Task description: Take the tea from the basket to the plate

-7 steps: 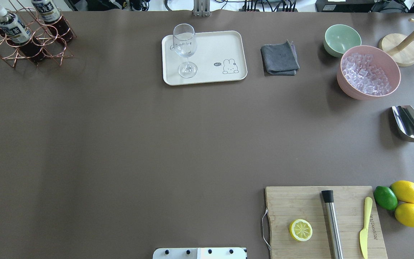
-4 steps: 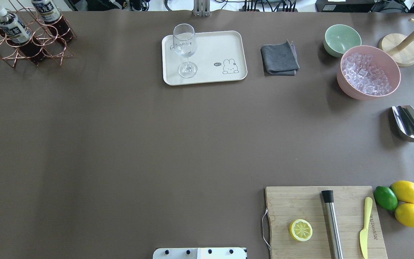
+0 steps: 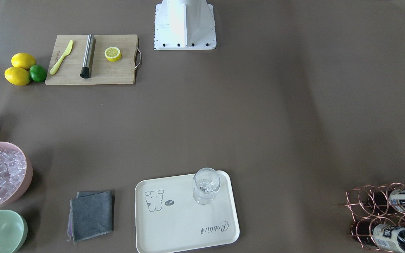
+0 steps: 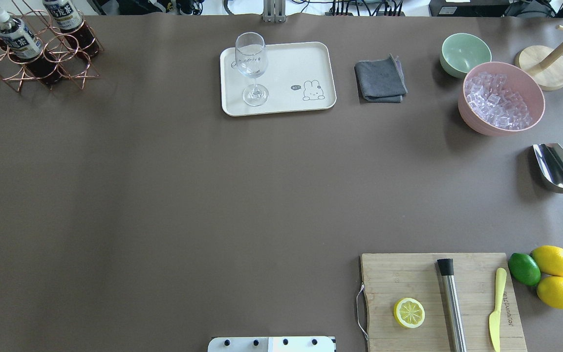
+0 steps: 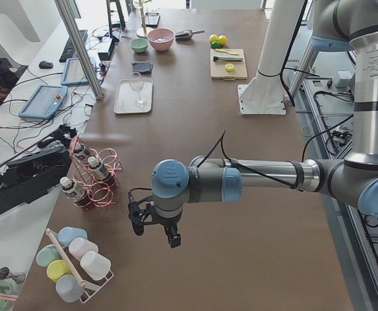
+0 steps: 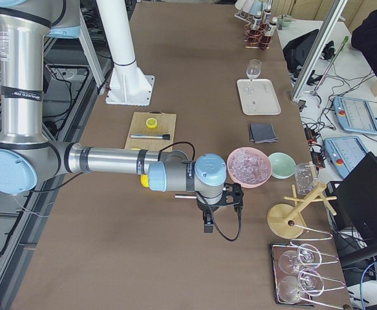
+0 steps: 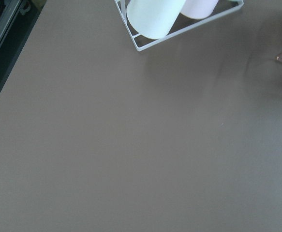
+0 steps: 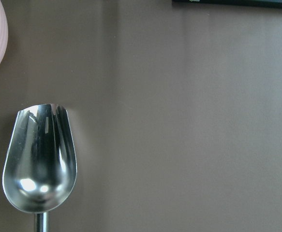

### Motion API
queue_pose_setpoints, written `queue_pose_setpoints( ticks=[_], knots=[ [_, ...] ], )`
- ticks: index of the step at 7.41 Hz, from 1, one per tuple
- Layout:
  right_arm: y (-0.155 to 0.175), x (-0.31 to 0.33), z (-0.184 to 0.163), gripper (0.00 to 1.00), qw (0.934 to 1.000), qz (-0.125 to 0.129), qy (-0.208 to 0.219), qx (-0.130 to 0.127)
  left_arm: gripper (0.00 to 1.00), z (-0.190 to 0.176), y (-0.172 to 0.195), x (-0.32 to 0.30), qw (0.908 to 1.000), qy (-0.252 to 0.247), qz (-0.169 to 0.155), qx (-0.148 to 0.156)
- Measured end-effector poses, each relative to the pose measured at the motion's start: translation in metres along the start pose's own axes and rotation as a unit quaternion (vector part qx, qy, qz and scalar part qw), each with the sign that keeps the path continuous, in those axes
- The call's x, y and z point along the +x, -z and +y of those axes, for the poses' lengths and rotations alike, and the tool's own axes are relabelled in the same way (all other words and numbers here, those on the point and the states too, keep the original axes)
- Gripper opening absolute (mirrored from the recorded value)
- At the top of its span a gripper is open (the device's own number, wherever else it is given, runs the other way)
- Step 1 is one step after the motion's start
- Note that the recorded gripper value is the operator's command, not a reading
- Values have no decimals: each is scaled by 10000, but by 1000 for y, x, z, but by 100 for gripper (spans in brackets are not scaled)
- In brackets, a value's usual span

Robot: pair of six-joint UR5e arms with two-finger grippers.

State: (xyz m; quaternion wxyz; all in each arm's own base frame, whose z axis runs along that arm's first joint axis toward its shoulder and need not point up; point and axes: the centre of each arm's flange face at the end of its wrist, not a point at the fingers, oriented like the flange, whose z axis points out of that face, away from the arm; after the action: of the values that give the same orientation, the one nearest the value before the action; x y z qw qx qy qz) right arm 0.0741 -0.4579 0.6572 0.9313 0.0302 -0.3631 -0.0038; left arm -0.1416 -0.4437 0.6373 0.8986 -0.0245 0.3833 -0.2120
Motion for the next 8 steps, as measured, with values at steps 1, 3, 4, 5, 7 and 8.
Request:
queue_pose_setpoints(
  ticks=[1,3,4,5,7,8],
  knots=[
    [-3,2,1,100,10000,0,-22,-28,99,-18,17,23,9977,664,44,101],
    [-6,5,2,100,10000,0,-43,-58,99,-86,45,85,9741,2246,147,216],
    [-7,6,3,100,10000,0,-48,-66,99,-126,49,116,9576,2878,96,104],
    [-7,6,3,100,10000,1,-48,-67,99,-157,50,144,9377,3475,28,5],
    [-7,7,4,100,10000,0,-58,-72,99,-181,35,187,8934,4491,-85,-105],
    [-7,7,4,100,10000,1,-60,-74,99,-191,25,202,8708,4915,-97,-107]
  ],
)
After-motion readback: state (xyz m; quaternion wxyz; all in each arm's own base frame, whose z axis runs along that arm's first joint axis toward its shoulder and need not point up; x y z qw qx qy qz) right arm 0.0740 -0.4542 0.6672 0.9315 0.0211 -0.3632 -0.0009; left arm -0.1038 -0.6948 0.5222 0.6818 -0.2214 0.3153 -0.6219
